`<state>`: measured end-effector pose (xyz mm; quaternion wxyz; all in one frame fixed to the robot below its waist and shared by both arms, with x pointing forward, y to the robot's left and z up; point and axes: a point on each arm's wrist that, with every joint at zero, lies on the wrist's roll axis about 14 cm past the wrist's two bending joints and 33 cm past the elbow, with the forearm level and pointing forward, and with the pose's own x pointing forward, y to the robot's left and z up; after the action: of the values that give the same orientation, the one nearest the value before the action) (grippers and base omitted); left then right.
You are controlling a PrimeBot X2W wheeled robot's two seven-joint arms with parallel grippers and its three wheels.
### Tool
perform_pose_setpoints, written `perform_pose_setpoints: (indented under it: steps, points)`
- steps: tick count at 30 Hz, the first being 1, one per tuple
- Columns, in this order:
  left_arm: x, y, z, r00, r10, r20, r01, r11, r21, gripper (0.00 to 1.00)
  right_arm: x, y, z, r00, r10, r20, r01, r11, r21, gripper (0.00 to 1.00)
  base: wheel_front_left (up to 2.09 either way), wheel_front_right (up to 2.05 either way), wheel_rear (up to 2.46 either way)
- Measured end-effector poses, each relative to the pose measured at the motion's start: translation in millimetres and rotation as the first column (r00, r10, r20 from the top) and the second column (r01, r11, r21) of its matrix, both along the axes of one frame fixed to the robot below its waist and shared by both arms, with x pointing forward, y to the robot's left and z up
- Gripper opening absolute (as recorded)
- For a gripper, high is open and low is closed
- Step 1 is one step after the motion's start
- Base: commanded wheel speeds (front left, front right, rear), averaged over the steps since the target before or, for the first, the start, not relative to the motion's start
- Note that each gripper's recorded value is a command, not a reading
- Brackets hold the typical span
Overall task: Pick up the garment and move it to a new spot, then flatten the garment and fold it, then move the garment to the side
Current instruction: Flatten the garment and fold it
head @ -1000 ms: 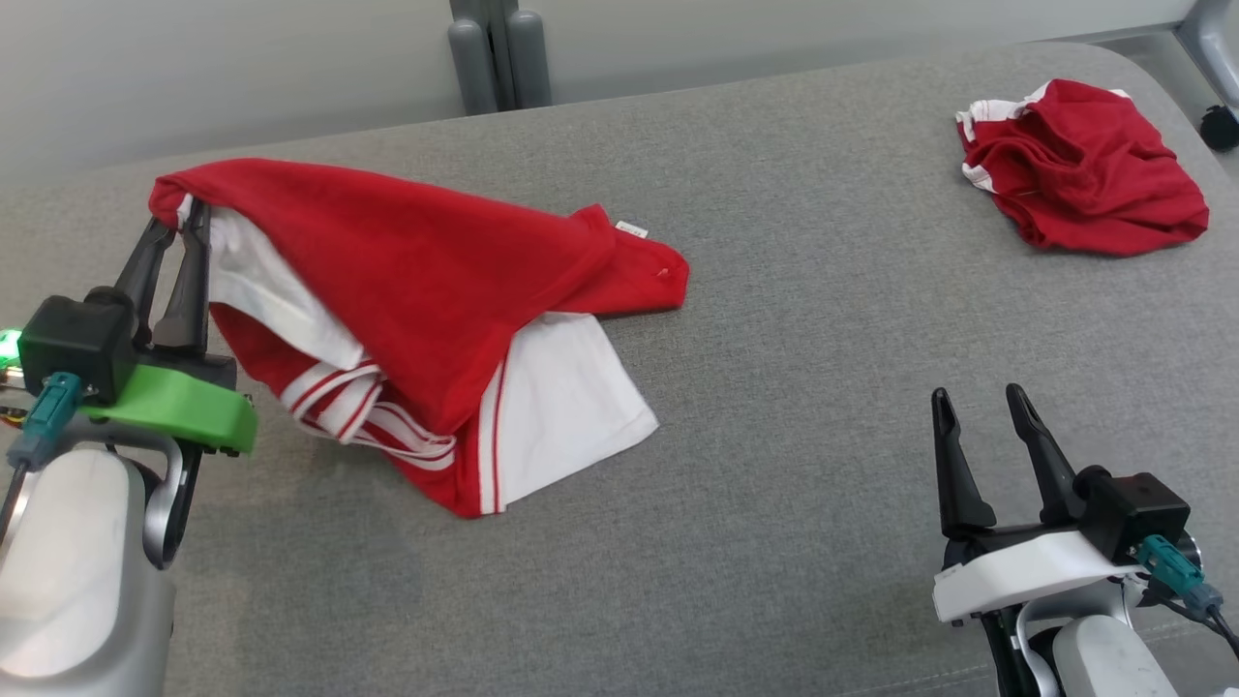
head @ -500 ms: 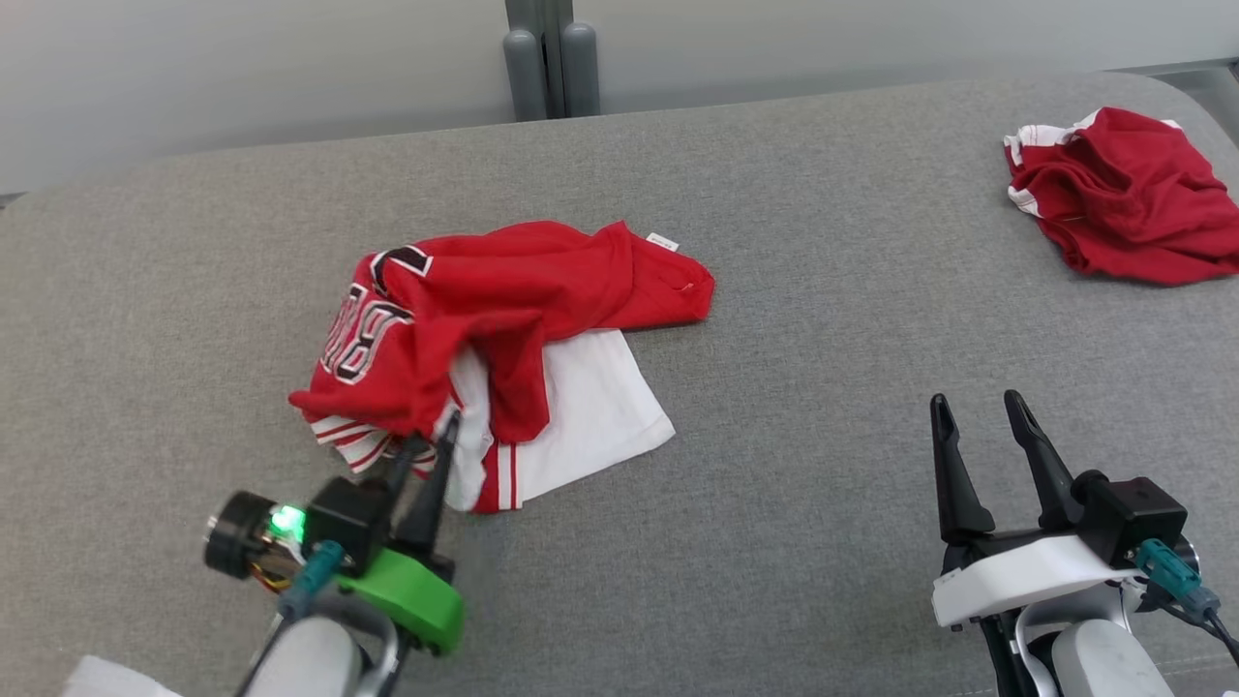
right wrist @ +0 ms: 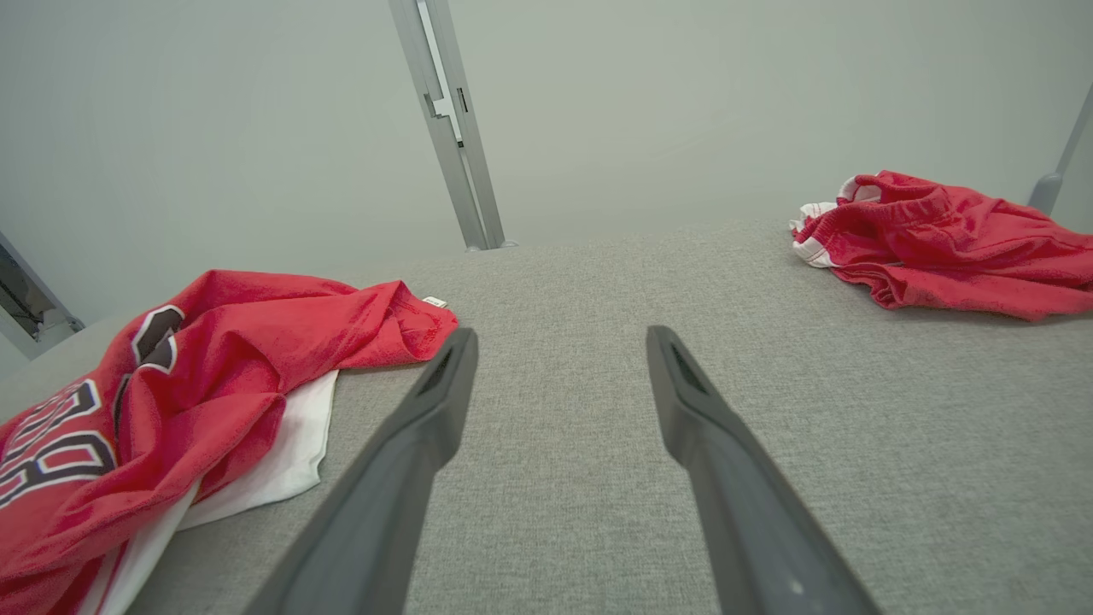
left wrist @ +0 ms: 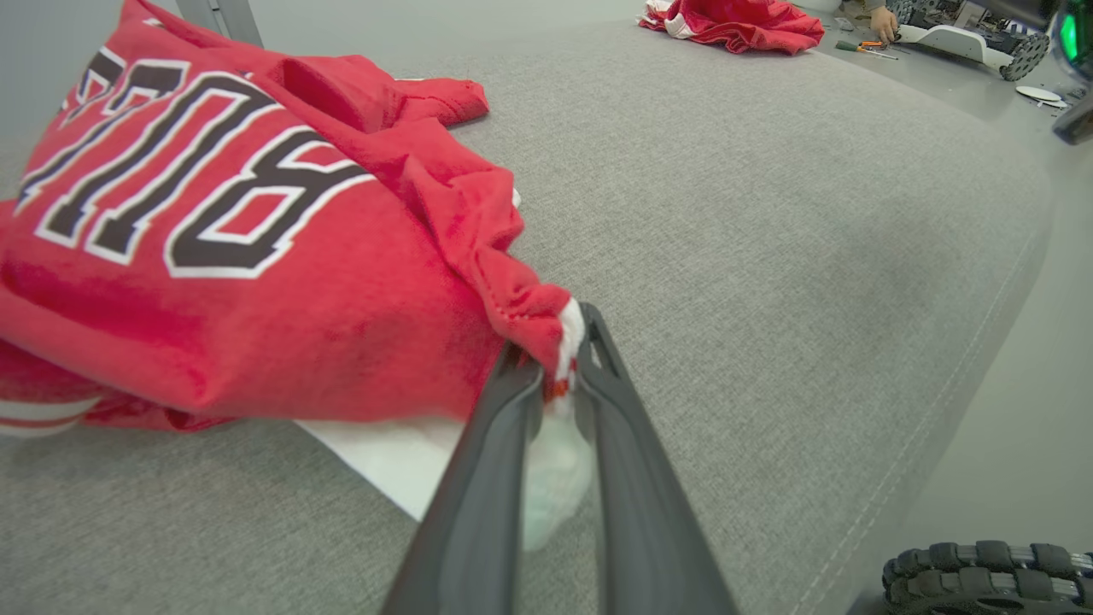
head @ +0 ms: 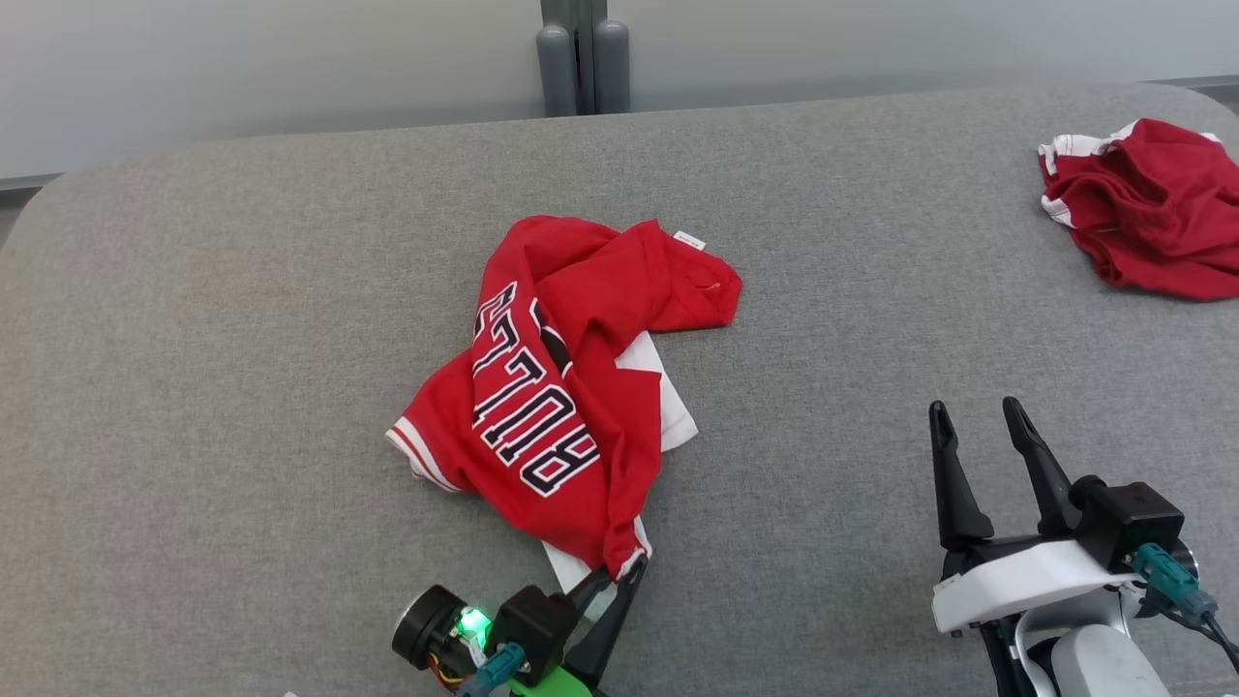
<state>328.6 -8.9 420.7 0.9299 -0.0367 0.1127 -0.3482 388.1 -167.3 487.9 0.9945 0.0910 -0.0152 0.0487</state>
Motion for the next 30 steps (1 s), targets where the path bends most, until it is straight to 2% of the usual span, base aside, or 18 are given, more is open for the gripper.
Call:
perform_pose_setpoints:
  steps: [1,2,8,16,23,27,30]
  points:
    - [0,0,1,1.0,0.0,0.0,0.0,1.0,-0.003,0.26,0,0,0,1.0,0.002,0.0,-0.002,1.0,0.0,1.0,0.0,0.0,0.0]
    - [0,-1,3,1.0,0.0,0.004,0.0,1.0,-0.011,1.0,1,1,0,1.0,0.003,0.0,-0.003,1.0,0.0,1.0,0.0,0.0,0.0]
    - [19,6,41,0.992,0.057,0.111,-0.049,0.996,-0.075,1.0,1,3,0,1.0,0.009,-0.001,-0.009,1.0,0.001,1.0,0.0,0.0,0.0]
    - [49,57,94,0.931,0.26,0.256,-0.229,0.962,-0.145,1.0,0,9,2,1.0,0.028,0.006,-0.028,1.0,0.0,1.0,0.0,0.0,0.0]
    - [64,132,102,0.83,0.487,0.272,-0.46,0.874,-0.159,1.0,-4,5,5,1.0,0.022,0.013,-0.022,1.0,-0.002,1.0,0.0,0.0,0.0]
    - [64,167,98,0.779,0.569,0.265,-0.549,0.822,-0.151,1.0,-6,3,3,1.0,0.018,0.007,-0.018,1.0,-0.006,1.0,0.0,0.0,0.0]
    - [60,182,93,0.762,0.594,0.257,-0.581,0.803,-0.134,1.0,-8,3,2,1.0,0.019,0.003,-0.019,1.0,-0.007,1.0,0.0,0.0,0.0]
